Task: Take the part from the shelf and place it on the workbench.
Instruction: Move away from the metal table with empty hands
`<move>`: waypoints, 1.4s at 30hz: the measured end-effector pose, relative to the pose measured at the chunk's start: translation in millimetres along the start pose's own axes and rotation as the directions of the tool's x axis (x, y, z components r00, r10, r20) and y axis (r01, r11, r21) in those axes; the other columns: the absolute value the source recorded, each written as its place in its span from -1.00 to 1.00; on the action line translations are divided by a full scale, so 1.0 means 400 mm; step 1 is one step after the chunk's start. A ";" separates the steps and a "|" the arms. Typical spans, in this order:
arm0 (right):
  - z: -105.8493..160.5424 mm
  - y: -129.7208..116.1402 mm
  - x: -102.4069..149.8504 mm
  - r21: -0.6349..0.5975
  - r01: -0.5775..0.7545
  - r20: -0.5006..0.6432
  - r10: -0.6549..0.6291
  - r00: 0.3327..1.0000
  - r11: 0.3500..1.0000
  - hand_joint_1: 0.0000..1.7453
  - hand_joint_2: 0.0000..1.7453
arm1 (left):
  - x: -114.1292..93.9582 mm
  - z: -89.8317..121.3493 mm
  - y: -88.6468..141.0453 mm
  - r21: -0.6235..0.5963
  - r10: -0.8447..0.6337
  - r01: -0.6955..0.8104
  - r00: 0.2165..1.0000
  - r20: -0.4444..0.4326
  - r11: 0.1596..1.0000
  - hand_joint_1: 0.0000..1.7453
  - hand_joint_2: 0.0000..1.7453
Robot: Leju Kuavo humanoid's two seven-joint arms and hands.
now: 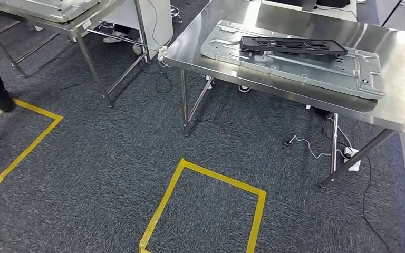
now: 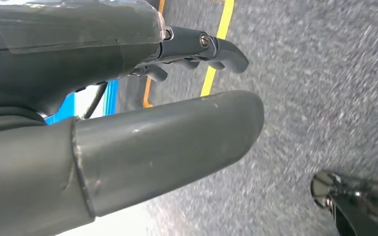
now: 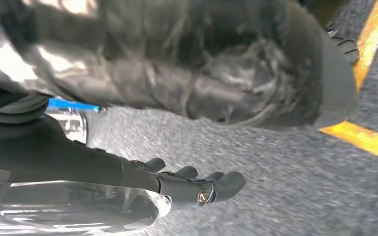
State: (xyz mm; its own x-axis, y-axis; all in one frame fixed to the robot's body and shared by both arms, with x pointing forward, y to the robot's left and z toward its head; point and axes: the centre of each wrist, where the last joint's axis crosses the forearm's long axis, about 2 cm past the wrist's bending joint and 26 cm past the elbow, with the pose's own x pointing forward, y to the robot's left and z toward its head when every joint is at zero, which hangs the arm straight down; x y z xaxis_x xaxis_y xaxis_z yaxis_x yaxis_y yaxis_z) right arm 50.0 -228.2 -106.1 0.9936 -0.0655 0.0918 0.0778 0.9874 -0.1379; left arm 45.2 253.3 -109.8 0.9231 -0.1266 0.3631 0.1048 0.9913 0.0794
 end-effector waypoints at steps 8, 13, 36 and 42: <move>0.000 -0.001 0.001 0.010 -0.004 0.001 0.004 1.000 1.000 -1.00 -1.00 | 0.004 -0.001 0.003 0.004 -0.001 0.001 1.000 -0.003 1.000 -1.00 -1.00; -0.001 -0.001 -0.001 0.010 -0.017 0.002 0.017 1.000 1.000 -1.00 -1.00 | 0.000 0.000 0.002 0.003 -0.003 0.003 1.000 -0.008 1.000 -1.00 -1.00; -0.002 -0.007 0.006 0.007 -0.025 0.010 0.025 1.000 1.000 -1.00 -1.00 | -0.002 0.001 -0.001 0.001 -0.008 0.008 1.000 -0.011 1.000 -1.00 -1.00; -0.002 -0.007 -0.004 0.011 -0.033 0.003 0.033 0.999 0.999 -1.00 -1.00 | 0.000 0.000 0.000 0.000 -0.018 0.018 1.000 -0.008 1.000 -1.00 -1.00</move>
State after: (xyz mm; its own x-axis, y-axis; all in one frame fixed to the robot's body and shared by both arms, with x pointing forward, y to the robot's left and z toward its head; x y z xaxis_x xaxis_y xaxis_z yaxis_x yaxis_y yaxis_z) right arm 48.2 -231.0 -106.8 0.9954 -0.0324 0.0900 0.0440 0.9905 -0.1302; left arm 45.2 253.2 -109.7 0.9240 -0.1444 0.3540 0.1215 0.9888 0.0864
